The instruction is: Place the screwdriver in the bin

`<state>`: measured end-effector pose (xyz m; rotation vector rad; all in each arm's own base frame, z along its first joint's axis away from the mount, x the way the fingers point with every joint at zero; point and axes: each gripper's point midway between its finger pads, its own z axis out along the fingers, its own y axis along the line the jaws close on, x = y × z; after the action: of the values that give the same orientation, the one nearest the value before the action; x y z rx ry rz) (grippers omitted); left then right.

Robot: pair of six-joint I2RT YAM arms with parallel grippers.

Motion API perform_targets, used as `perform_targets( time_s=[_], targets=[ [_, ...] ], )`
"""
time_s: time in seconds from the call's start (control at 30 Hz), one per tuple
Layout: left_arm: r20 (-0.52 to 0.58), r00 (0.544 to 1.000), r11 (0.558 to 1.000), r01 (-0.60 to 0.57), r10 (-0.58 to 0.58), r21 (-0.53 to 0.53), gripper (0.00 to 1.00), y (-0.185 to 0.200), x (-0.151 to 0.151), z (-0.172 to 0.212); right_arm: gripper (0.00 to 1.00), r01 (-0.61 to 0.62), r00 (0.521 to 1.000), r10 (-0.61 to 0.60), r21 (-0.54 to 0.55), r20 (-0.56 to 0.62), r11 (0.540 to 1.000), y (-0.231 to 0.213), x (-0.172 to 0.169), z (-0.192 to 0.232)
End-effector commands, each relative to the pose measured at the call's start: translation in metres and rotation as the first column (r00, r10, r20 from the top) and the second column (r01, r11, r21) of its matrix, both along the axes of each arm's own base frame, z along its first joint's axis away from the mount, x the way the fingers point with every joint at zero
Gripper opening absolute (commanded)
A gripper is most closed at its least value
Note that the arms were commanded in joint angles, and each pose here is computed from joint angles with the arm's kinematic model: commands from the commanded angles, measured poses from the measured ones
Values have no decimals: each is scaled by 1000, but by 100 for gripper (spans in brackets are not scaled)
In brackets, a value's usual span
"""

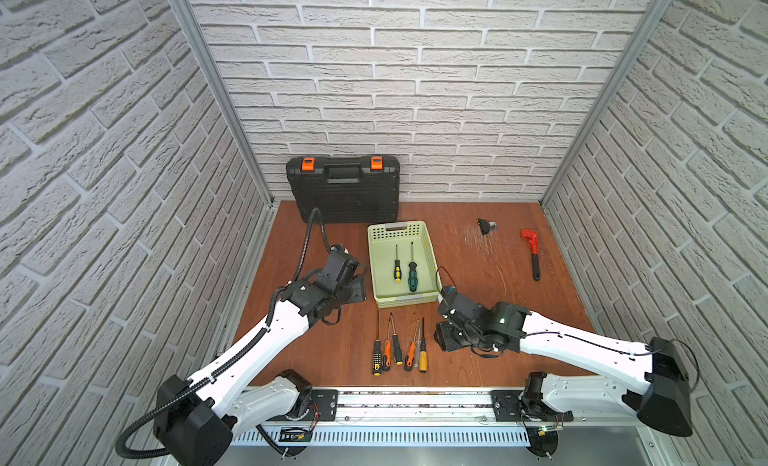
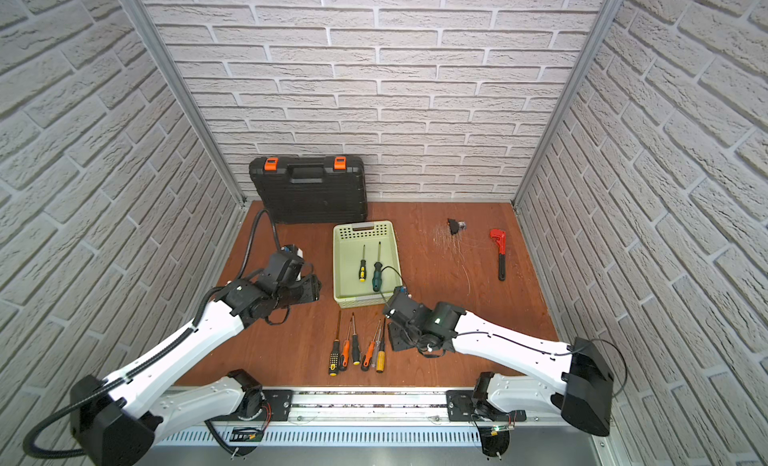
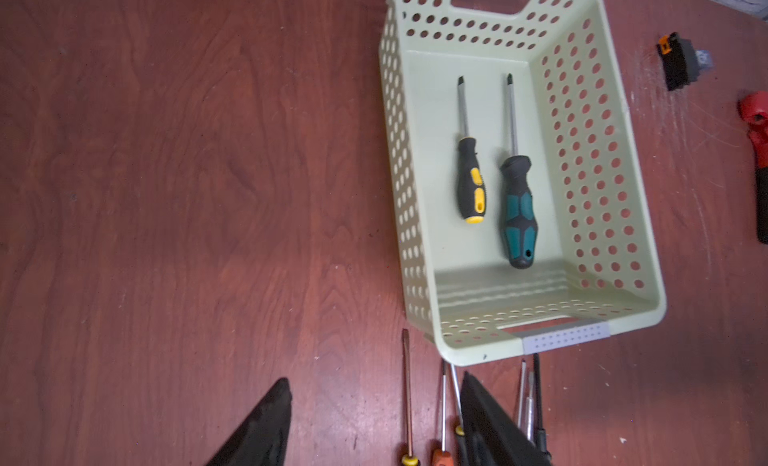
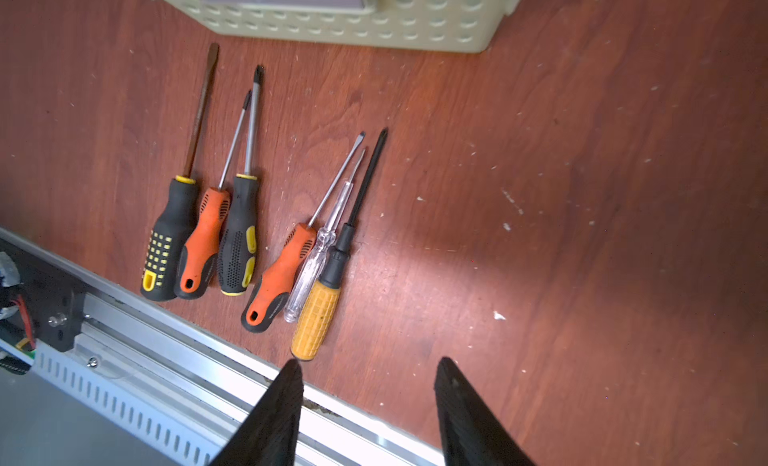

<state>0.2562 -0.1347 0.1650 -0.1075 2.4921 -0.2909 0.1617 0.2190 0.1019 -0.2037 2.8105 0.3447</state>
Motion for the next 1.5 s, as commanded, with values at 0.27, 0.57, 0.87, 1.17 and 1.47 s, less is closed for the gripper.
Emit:
perform_targets(
  time_s=[0.27,0.57,0.87,1.17,1.47],
  targets=[
    [35,996,997,-79,79,10,65,24,-2,-9,57,48,993,-51,-34,-102,998,46,-10,-46],
    [37,994,995,-99,99,6,66,33,-6,-11,51,27,993,-37,-88,-116,996,49,-7,-68],
    [23,994,994,-106,105,6,67,34,-7,-15,46,36,987,-59,-152,-148,988,38,-10,-81],
    [28,993,994,-111,111,6,67,37,-9,-15,40,-3,990,-29,-232,-137,973,30,-5,-72],
    [13,994,994,-112,112,5,67,35,-7,-20,42,-24,989,-13,-255,-145,967,23,-9,-69]
  ],
)
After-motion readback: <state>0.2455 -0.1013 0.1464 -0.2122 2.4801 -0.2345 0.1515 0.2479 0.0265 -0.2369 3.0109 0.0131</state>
